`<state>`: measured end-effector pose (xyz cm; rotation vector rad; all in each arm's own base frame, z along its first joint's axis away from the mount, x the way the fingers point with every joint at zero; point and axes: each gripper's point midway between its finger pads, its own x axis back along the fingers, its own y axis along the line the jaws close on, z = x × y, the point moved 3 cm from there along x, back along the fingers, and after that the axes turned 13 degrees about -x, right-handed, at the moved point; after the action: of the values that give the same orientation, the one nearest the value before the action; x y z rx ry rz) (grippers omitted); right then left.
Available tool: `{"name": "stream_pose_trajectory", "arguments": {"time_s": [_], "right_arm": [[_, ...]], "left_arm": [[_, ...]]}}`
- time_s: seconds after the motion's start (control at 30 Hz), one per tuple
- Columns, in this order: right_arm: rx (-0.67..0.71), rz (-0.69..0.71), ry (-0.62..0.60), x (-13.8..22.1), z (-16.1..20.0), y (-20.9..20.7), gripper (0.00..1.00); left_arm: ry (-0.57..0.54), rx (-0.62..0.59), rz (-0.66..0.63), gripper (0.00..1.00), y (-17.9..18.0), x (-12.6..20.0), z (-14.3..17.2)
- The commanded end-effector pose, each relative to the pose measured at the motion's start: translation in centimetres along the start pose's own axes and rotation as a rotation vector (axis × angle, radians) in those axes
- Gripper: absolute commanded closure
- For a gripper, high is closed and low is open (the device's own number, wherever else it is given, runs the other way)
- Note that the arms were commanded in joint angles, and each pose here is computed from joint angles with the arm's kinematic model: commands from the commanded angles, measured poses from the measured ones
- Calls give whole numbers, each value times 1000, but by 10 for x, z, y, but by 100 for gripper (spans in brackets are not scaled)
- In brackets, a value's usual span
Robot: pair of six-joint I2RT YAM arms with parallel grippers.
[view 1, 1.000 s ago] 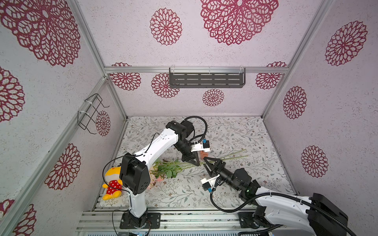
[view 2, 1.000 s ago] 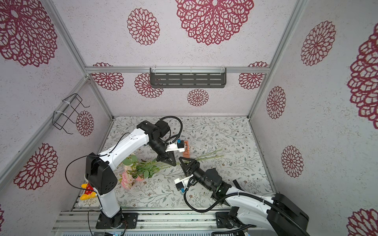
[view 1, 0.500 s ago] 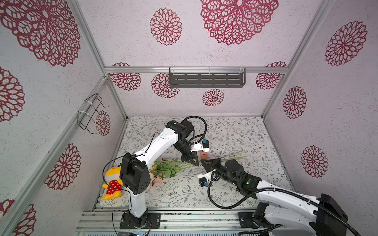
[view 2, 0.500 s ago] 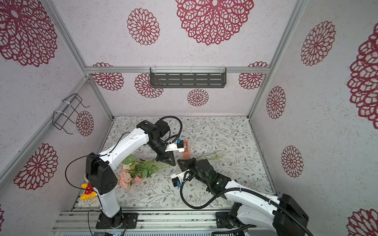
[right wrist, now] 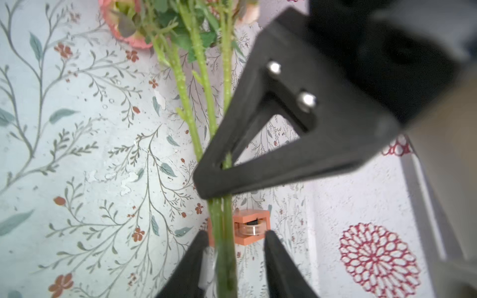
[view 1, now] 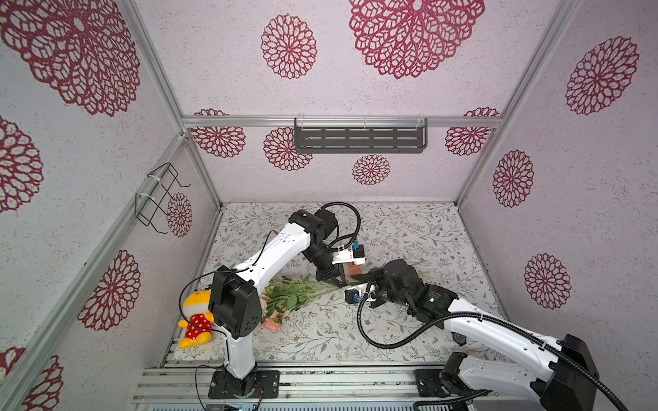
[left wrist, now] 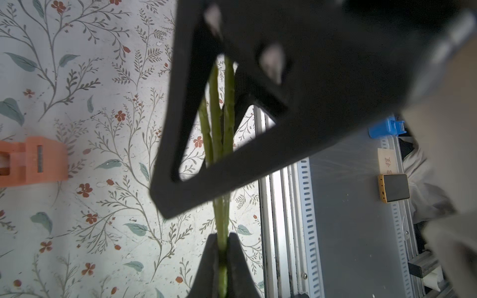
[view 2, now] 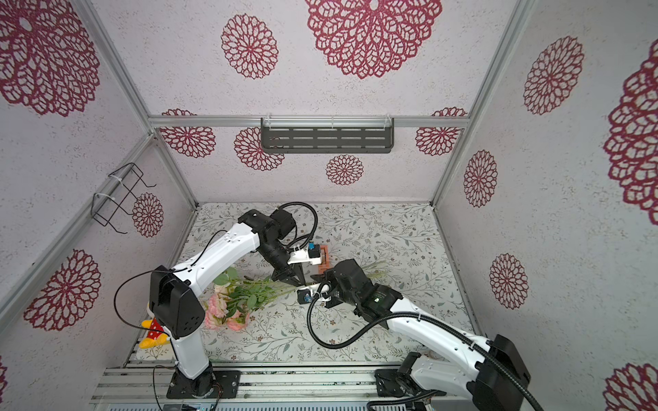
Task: Wrap bouquets with tape
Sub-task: Wrap the tape around the bouquet.
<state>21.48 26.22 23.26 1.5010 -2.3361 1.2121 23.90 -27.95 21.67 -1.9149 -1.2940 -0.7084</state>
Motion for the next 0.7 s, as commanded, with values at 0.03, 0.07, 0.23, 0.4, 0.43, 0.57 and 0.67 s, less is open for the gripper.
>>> {"name": "stream_pose_trajectory", "arguments": {"time_s": [0.03, 0.07, 0.23, 0.4, 0.43, 0.57, 0.67], "right_arm": [[-92, 61, -116, 28, -20, -22, 49], [-91, 69, -104, 29, -18, -22, 47], [-72, 58, -93, 36, -15, -18, 42], [-64, 72, -114, 44, -18, -18, 41], [-66, 91, -115, 46, -19, -21, 41], [-65, 108, -138, 52, -22, -22, 41], [-17, 44, -140, 60, -23, -9, 46]], "left_arm": [[-9, 2, 24, 100, 1, -5, 0], [-9, 2, 24, 100, 1, -5, 0], [4, 13, 22, 100, 3, -7, 2], [2, 15, 24, 100, 4, -7, 2], [4, 14, 25, 100, 4, -8, 3], [2, 13, 34, 100, 4, -8, 3], [1, 12, 37, 100, 4, -7, 2]]}}
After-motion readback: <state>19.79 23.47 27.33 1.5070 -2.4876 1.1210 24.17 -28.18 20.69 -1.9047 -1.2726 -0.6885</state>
